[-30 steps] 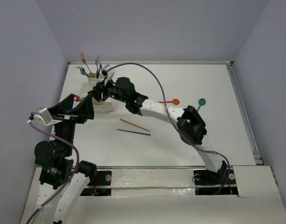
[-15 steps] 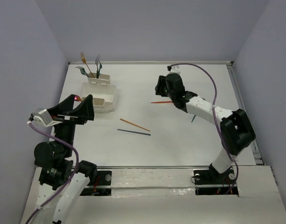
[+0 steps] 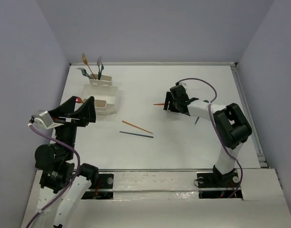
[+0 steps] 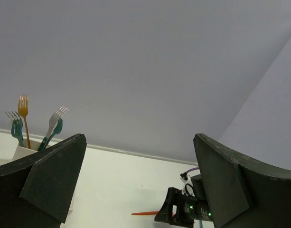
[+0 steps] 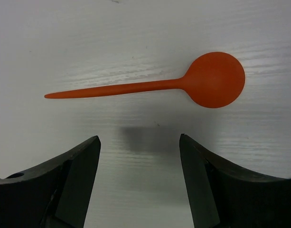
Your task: Sort the eating utensils into containers
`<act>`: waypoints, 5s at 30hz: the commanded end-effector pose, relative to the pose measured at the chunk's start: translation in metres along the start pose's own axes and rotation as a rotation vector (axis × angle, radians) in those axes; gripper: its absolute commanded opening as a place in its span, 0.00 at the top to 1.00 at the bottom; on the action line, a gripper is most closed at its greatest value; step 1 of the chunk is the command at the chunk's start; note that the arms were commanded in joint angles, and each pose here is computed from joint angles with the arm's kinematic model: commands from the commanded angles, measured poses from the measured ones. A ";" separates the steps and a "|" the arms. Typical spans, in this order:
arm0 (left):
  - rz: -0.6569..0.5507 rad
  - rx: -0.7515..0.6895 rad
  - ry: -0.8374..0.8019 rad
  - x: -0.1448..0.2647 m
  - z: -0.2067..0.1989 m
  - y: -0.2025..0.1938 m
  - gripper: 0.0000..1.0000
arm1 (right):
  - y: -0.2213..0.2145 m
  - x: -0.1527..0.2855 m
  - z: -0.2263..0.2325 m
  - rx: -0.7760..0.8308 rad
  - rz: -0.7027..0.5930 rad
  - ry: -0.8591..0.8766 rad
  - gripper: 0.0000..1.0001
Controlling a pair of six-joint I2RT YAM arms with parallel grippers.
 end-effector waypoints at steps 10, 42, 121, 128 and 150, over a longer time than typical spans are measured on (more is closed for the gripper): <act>-0.022 0.004 -0.018 0.000 -0.003 0.003 0.01 | 0.020 -0.031 -0.002 -0.099 -0.015 0.003 0.14; -0.003 0.002 -0.015 -0.004 -0.002 -0.002 0.01 | 0.025 -0.092 -0.015 0.240 0.172 -0.177 0.68; -0.018 0.010 -0.025 -0.001 -0.003 0.001 0.01 | 0.045 0.076 0.434 0.299 -0.798 1.228 1.00; -0.015 0.009 -0.023 -0.002 -0.003 0.000 0.01 | 0.042 0.065 0.434 0.303 -0.810 1.199 1.00; -0.026 0.009 -0.018 0.000 -0.002 0.003 0.01 | 0.056 0.117 0.420 0.335 -0.798 1.282 0.42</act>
Point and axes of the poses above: each gripper's point midway between its finger pads, its own x axis back along the fingers, its own z axis along the line the jaws close on, y = z × x, the point moved 6 cm from there along x, back along the fingers, and after that the axes turned 2 degrees about x, right-handed, at the moved point
